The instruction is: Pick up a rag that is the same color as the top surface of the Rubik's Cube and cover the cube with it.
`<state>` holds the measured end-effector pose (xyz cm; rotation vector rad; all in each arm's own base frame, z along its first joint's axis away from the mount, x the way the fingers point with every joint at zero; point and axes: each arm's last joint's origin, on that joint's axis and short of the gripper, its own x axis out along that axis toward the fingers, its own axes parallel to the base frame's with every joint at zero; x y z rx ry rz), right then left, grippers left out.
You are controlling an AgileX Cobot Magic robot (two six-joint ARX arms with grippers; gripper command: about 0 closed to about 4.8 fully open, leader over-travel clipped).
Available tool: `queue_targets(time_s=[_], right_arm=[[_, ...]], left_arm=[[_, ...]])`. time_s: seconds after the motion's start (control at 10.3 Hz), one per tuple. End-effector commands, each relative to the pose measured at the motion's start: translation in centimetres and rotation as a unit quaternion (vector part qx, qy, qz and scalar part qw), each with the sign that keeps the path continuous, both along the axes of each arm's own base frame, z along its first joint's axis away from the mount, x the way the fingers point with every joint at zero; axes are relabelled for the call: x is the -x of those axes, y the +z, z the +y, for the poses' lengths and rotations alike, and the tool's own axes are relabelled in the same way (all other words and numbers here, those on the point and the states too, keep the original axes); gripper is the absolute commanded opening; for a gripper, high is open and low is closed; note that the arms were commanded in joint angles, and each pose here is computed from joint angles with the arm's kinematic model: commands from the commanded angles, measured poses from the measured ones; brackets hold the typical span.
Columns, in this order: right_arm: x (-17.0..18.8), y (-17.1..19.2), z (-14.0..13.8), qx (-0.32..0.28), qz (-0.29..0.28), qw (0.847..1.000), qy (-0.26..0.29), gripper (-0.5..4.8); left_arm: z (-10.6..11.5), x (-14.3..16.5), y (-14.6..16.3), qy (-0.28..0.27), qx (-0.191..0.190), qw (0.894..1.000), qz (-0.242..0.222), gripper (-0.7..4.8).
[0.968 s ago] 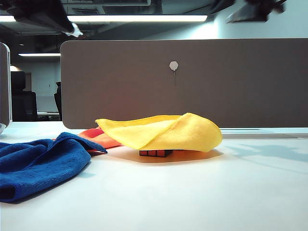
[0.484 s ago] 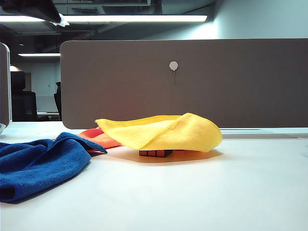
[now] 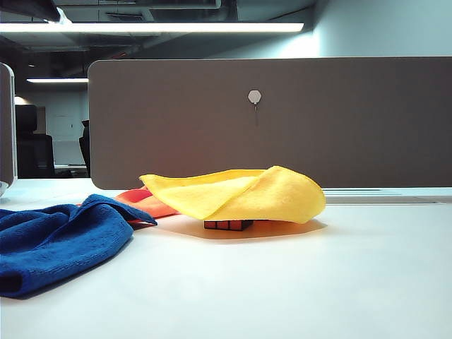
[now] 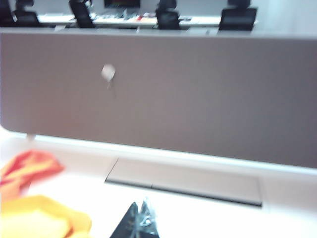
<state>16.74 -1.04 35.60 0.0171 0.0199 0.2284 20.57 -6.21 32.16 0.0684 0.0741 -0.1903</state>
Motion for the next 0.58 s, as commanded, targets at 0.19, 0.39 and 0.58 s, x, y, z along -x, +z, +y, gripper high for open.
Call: queue_targets(time_s=[0.19, 0.39, 0.58], right_arm=[[3.9, -5.0, 0.6, -0.006, -0.034, 0.999, 0.007, -0.06], [5.8, -6.3, 0.8, -0.030, -0.055, 0.998, 0.006, -0.06], [7.0, -7.7, 1.4, -0.044, -0.062, 0.997, 0.012, -0.06]], left_arm=[[0.3, 0.9, 0.6, 0.002, 0.005, 1.000, -0.006, -0.05], [0.5, 1.4, 1.0, 0.009, 0.027, 0.999, -0.016, -0.05], [0.5, 1.5, 1.1, 0.009, 0.049, 0.999, -0.014, -0.05]])
